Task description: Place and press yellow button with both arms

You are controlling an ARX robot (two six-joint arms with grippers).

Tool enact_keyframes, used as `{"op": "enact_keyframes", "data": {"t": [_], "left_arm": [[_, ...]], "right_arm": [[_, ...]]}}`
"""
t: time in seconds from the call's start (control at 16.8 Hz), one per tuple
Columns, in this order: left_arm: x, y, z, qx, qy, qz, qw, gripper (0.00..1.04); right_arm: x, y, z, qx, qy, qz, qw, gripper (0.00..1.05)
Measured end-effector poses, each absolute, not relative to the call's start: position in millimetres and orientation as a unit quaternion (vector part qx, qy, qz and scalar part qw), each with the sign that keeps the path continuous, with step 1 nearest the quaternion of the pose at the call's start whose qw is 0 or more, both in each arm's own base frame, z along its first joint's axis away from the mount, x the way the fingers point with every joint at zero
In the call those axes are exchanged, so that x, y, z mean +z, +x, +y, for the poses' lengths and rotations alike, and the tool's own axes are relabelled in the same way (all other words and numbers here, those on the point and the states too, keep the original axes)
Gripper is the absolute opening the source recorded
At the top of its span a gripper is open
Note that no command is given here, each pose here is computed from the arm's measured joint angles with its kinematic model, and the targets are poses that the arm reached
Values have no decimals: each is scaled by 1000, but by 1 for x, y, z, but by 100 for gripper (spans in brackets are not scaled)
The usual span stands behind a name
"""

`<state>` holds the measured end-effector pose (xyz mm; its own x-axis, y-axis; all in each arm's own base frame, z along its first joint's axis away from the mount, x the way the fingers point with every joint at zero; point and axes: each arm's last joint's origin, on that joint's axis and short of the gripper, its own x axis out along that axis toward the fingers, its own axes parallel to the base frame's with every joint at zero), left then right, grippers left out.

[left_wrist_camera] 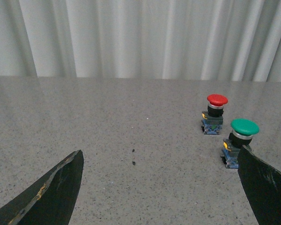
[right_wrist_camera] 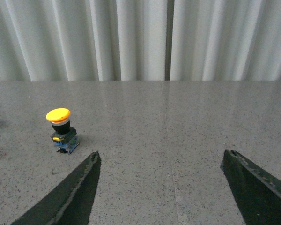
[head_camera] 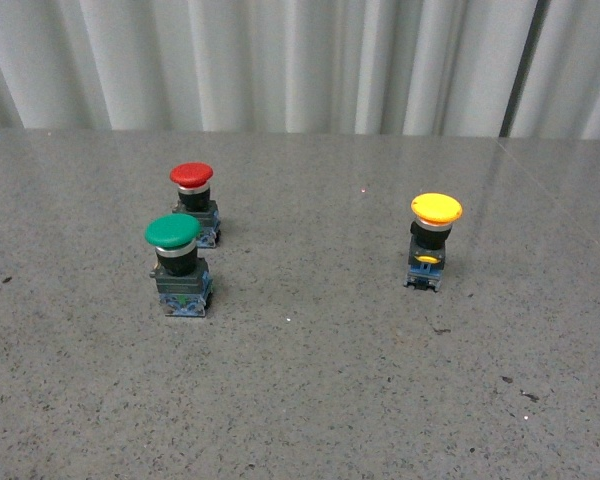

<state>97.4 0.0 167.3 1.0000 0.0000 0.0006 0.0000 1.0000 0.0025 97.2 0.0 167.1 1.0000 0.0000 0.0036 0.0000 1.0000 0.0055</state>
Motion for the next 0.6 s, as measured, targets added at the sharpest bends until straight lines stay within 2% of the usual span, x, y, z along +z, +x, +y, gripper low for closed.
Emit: {"op": "enact_keyframes", "data": {"t": [0.12,0.6], "left_arm": [[167,97,0,0,1,0,1000,98],[167,97,0,0,1,0,1000,98]], "right_arm": [[167,97,0,0,3,-2,1000,98],[167,97,0,0,3,-2,1000,98]]}}
